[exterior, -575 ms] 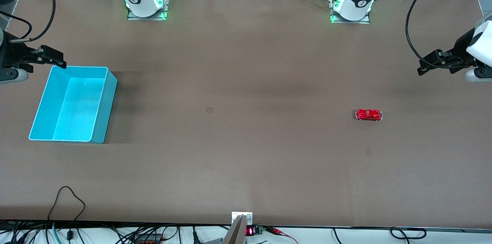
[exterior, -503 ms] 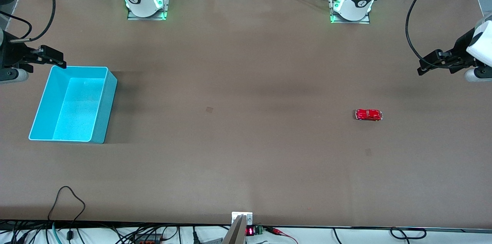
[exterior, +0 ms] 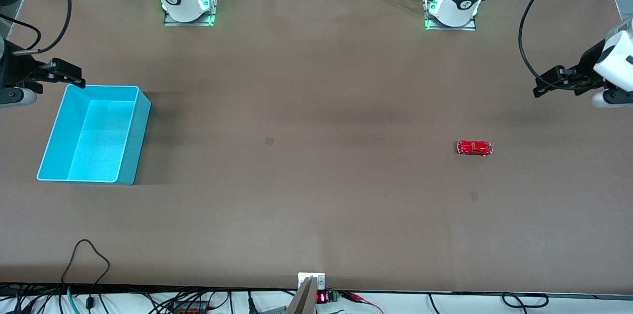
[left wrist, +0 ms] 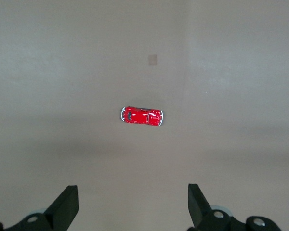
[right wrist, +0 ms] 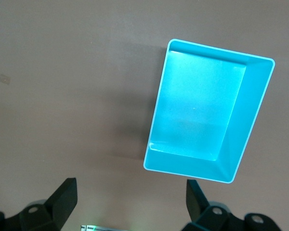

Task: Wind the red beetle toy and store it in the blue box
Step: 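Move the left gripper over the red toy car, then lower the left gripper onto the red car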

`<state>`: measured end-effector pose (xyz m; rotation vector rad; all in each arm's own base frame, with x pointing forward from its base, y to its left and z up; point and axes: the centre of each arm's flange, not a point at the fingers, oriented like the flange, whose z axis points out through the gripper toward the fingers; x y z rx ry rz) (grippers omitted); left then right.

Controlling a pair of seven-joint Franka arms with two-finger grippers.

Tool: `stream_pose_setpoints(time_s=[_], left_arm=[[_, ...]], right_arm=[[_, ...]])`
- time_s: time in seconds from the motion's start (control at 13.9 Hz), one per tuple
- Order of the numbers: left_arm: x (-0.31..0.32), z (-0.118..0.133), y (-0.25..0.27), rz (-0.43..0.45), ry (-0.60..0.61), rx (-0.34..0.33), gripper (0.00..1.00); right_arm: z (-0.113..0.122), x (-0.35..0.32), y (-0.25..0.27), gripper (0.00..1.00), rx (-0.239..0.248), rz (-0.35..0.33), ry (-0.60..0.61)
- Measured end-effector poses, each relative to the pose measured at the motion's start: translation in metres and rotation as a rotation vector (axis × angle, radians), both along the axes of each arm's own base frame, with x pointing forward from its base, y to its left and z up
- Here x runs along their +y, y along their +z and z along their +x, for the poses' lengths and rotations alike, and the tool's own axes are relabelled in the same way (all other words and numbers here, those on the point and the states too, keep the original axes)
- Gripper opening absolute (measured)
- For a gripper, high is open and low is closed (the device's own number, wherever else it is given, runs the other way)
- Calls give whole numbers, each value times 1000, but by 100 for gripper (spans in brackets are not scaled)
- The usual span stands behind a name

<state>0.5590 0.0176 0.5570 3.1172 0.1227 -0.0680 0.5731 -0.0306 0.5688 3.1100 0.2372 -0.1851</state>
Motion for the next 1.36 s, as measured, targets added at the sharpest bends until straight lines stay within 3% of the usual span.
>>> stream_pose_setpoints(time_s=[0.43,0.72,1.01,1.36], left_arm=[[-5,24,-71,-13,-67,120,100],[-6,37,-128,-55,-340,169,100],[-4,24,-206,-69,-672,164,100],[0,27,-250,-59,-1180,105,100]], right_arm=[[0,-1,0,100,0,0,-2],[0,-2,0,100,1,0,-5],[1,-2,-3,100,6,0,-6],[19,9,-61,100,110,1,16]])
